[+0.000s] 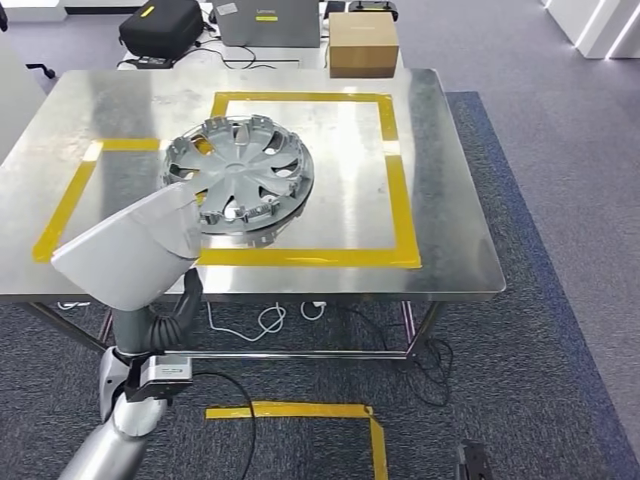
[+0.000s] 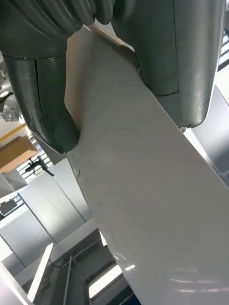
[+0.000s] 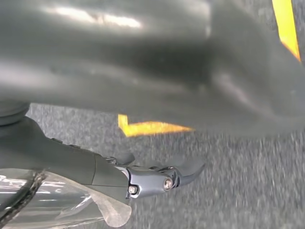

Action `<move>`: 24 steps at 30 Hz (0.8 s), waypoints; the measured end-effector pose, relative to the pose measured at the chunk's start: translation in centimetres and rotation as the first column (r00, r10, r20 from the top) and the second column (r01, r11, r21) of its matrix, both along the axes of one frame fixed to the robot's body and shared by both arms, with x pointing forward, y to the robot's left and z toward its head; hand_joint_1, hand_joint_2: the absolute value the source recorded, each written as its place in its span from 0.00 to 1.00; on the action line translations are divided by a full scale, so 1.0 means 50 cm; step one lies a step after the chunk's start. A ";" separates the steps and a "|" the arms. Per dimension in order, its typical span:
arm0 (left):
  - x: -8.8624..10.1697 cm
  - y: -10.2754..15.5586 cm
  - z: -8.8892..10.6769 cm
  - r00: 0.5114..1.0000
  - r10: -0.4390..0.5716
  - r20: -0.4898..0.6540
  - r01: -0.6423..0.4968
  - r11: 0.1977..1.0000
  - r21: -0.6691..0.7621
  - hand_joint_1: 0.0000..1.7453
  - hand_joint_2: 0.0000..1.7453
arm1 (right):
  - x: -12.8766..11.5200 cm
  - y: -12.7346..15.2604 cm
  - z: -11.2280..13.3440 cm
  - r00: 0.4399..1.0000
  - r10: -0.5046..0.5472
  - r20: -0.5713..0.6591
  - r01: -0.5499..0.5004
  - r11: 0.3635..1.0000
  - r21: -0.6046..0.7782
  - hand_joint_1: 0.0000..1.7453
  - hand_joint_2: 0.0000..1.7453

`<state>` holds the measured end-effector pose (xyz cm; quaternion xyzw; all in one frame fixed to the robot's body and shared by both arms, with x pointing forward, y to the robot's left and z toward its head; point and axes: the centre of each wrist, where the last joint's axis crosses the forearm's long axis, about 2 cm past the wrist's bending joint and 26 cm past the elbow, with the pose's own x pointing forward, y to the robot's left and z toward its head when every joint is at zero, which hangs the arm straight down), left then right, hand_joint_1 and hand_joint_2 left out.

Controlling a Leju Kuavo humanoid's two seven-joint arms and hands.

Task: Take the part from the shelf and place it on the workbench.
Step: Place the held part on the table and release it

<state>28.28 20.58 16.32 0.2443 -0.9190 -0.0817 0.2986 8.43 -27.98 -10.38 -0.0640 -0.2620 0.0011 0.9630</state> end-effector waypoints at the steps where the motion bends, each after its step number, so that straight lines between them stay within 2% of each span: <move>1: 0.000 0.000 0.001 1.000 0.000 0.001 0.000 1.000 -0.001 1.00 1.00 | 0.001 0.000 0.000 1.000 -0.001 0.002 0.001 1.000 0.000 0.00 0.00; 24: 0.002 -0.006 0.000 1.000 -0.012 0.000 0.012 1.000 0.001 1.00 1.00 | 0.001 0.000 0.000 1.000 -0.015 0.003 0.015 1.000 0.005 0.00 0.00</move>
